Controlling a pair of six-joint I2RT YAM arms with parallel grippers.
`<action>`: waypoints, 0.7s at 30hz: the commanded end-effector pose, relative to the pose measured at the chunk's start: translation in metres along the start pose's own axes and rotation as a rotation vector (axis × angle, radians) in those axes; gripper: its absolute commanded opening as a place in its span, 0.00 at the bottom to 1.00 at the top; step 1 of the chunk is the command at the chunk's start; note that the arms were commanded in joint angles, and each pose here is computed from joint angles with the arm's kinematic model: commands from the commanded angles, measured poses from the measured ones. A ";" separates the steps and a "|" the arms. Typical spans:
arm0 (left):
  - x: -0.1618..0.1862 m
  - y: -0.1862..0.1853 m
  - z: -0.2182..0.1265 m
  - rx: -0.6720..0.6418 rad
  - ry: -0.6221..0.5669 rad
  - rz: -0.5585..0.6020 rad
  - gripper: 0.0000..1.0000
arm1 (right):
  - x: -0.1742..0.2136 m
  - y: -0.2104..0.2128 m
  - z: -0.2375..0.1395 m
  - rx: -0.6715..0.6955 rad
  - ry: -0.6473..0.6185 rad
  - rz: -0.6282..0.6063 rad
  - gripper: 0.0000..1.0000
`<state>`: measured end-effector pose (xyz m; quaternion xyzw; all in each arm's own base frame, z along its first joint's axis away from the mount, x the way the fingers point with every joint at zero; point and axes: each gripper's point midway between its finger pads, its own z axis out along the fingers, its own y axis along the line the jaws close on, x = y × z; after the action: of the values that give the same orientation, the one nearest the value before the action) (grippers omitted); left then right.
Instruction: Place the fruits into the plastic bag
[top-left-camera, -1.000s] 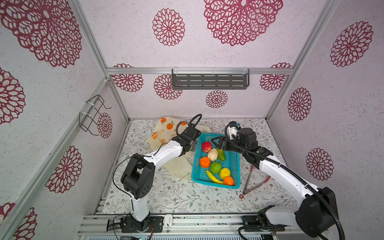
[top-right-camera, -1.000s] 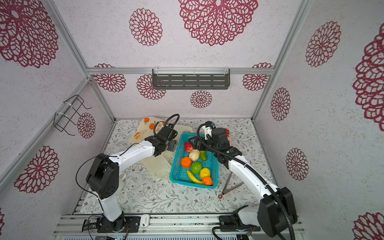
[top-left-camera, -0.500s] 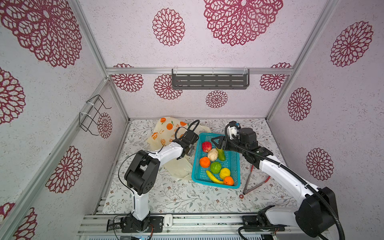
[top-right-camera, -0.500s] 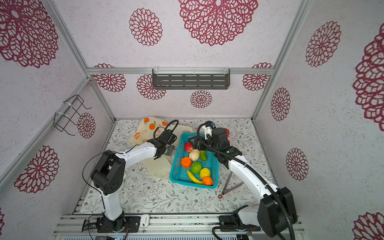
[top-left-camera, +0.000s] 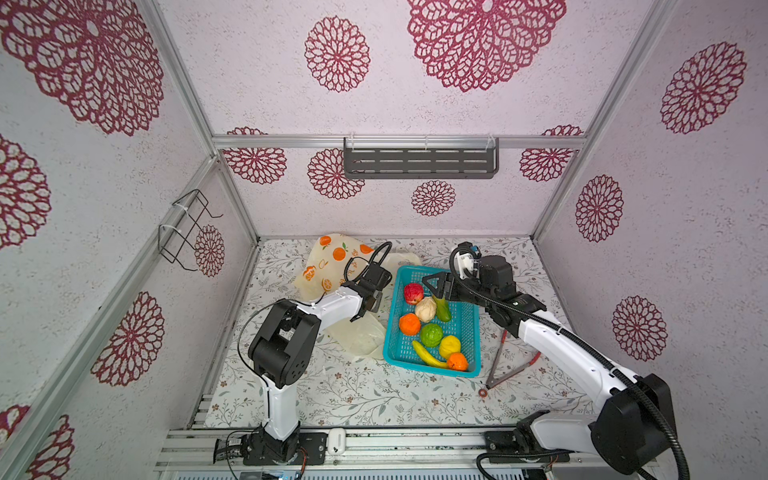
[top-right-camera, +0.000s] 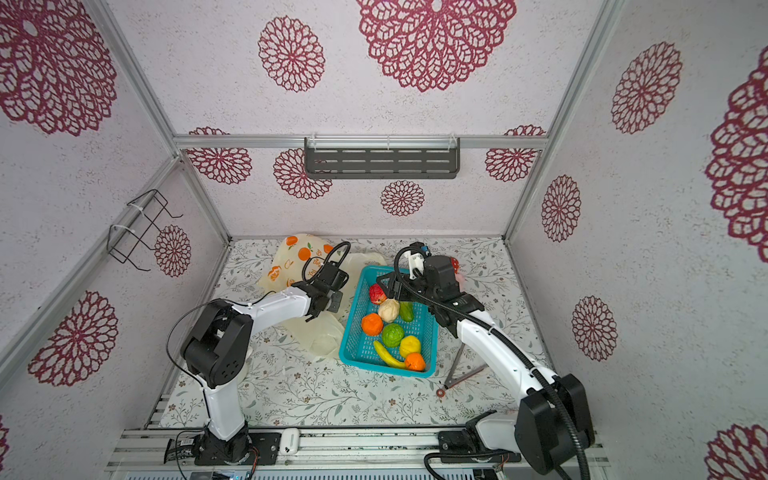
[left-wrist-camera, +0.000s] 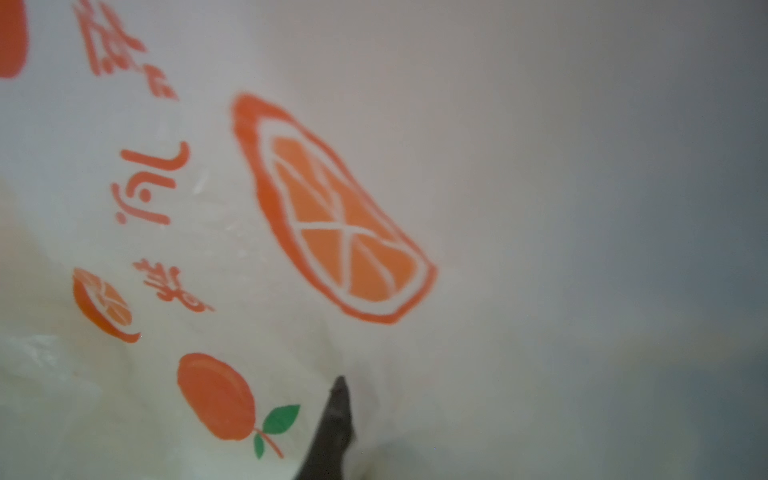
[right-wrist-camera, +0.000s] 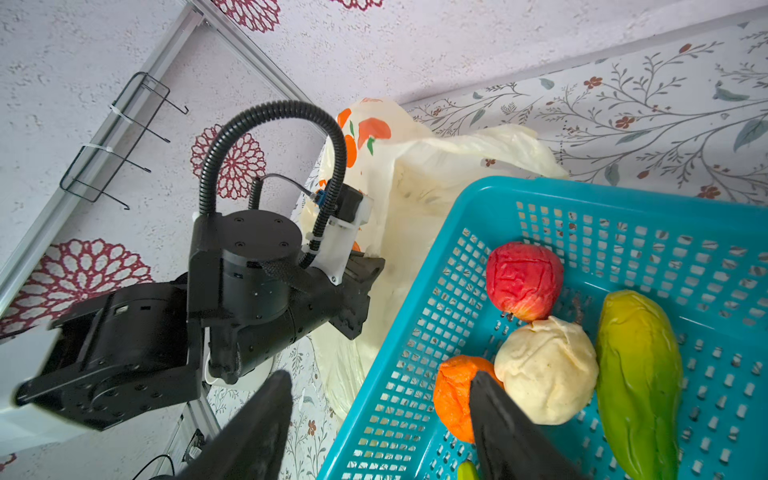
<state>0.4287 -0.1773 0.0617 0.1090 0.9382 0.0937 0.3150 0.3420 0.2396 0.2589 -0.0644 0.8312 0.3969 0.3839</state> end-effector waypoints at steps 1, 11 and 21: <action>-0.024 0.003 -0.020 0.112 -0.079 -0.111 0.00 | -0.014 0.012 -0.010 -0.028 -0.050 -0.036 0.70; -0.065 0.029 -0.128 0.442 -0.132 -0.357 0.00 | -0.002 0.006 -0.012 -0.002 -0.005 -0.043 0.70; -0.054 0.084 -0.173 0.377 -0.180 -0.448 0.00 | 0.051 0.007 0.014 0.021 0.200 -0.071 0.69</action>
<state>0.3832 -0.1519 0.2677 0.0004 0.8904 -0.1790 0.4185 0.3224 0.2510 0.2315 -0.0931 0.8572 0.3800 0.3350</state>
